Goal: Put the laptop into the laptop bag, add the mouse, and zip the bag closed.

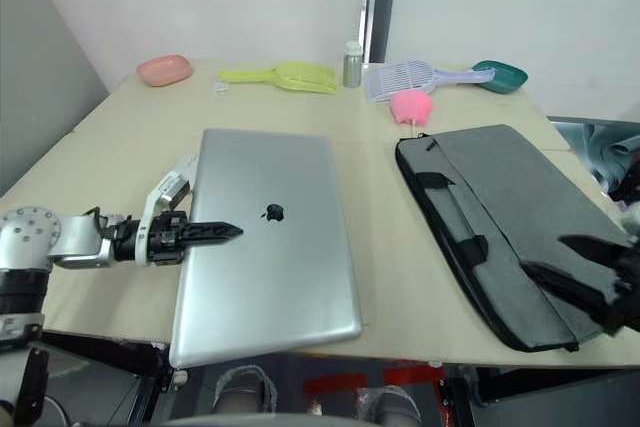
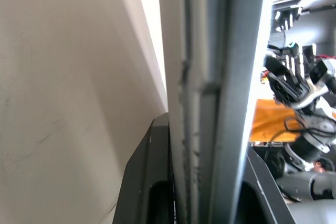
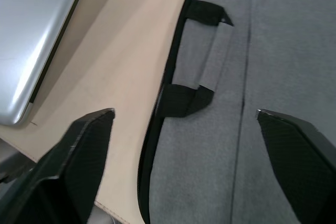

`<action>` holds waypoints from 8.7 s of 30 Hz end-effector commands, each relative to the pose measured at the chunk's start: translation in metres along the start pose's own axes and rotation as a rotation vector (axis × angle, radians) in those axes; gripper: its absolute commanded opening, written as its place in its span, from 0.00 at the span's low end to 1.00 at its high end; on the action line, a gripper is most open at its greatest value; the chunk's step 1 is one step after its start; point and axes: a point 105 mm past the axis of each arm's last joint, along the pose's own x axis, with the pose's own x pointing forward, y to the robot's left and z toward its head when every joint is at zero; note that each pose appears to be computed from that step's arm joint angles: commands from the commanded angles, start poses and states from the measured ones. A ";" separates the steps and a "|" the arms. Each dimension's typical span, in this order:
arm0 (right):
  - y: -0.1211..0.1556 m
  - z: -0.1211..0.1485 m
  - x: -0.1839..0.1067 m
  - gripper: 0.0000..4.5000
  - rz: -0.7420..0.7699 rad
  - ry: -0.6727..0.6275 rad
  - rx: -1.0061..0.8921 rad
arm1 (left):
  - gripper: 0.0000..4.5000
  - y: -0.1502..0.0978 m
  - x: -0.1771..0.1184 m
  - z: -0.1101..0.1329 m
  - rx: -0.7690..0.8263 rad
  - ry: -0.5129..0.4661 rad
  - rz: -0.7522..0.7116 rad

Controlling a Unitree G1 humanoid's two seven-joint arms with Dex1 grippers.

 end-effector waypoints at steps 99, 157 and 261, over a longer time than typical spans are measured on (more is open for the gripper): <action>0.031 0.075 0.133 0.00 0.146 -0.021 0.106 | 0.09 -0.051 0.072 0.033 -0.137 -0.175 -0.352; 0.061 0.078 0.137 0.00 0.219 -0.071 0.070 | 0.09 -0.057 0.179 0.046 -0.183 -0.229 -0.241; 0.083 0.083 0.144 0.00 0.271 -0.089 0.149 | 0.09 -0.138 0.267 -0.004 -0.111 0.069 -0.389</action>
